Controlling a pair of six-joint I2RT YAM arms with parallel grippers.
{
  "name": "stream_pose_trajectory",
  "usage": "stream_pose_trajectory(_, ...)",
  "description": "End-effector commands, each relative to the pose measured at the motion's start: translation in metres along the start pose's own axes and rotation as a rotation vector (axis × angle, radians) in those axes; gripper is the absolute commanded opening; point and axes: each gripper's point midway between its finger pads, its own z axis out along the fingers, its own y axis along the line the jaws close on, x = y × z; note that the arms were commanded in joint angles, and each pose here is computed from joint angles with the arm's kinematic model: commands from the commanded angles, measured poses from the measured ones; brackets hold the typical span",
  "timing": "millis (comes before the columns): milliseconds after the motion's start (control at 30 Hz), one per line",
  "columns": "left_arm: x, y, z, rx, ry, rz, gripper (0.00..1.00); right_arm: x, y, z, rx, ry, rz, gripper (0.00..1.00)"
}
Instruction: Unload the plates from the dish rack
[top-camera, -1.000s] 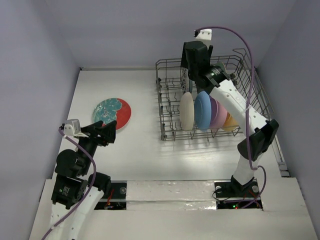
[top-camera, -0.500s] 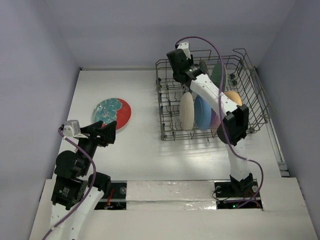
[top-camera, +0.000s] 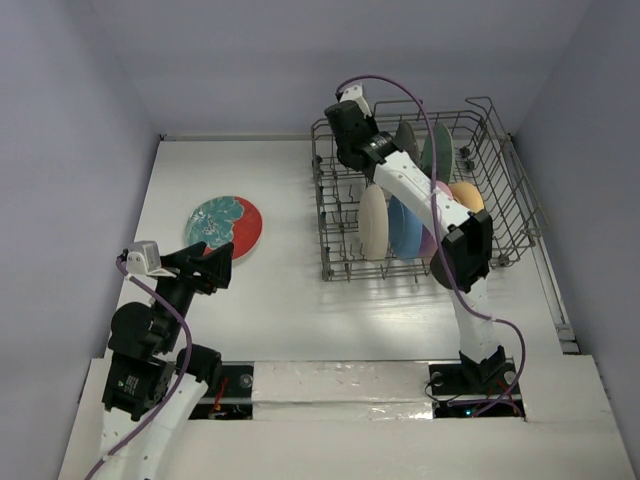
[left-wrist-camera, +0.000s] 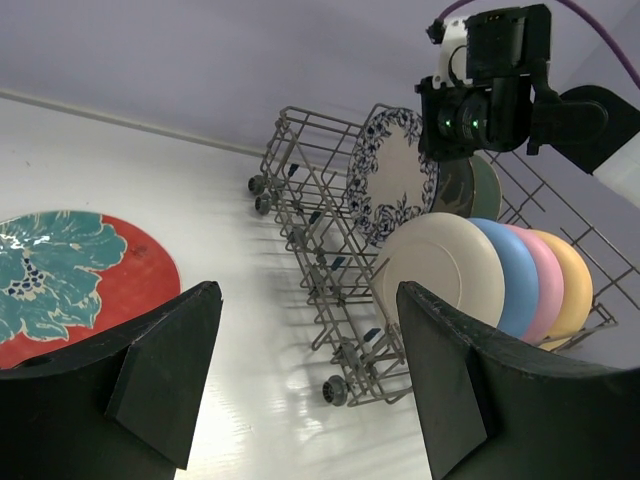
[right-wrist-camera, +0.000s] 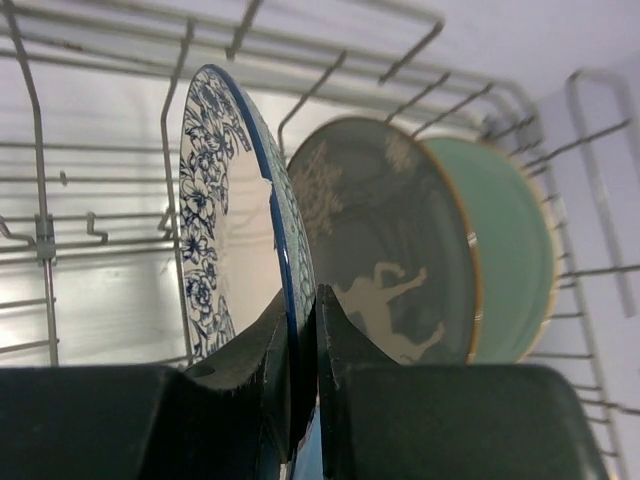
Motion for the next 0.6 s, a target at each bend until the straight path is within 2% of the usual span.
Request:
stream_pose_trajectory(0, -0.011, -0.007, 0.0, 0.034, -0.05, 0.009, 0.68, -0.094, -0.108, -0.066, 0.232, -0.227, 0.192, 0.0)
stream_pose_trajectory(167, -0.01, -0.006, 0.001, 0.032, -0.046, 0.009, 0.68, -0.124, -0.15, -0.101, 0.26, -0.312, 0.305, 0.0)
stream_pose_trajectory(300, -0.01, -0.006, 0.001, 0.033, -0.047, 0.009, 0.66, -0.136, -0.158, -0.132, 0.124, -0.384, 0.438, 0.0)
stream_pose_trajectory(333, -0.01, -0.006, 0.001, 0.033, -0.048, 0.009, 0.65, -0.137, -0.132, -0.134, -0.008, -0.398, 0.487, 0.0)
stream_pose_trajectory(400, -0.01, -0.006, 0.001, 0.033, -0.048, 0.007, 0.61, -0.145, -0.125, -0.155, -0.152, -0.437, 0.634, 0.0)
stream_pose_trajectory(467, -0.009, -0.006, 0.001, 0.031, -0.043, 0.008, 0.57, -0.146, -0.096, -0.168, -0.328, -0.452, 0.664, 0.0)
stream_pose_trajectory(500, -0.01, -0.006, 0.001, 0.028, -0.042, 0.008, 0.5, -0.154, -0.082, -0.178, -0.411, -0.475, 0.735, 0.0)
stream_pose_trajectory(567, -0.013, -0.006, -0.001, 0.024, -0.053, 0.004, 0.37, -0.151, -0.045, -0.187, -0.559, -0.468, 0.749, 0.0)
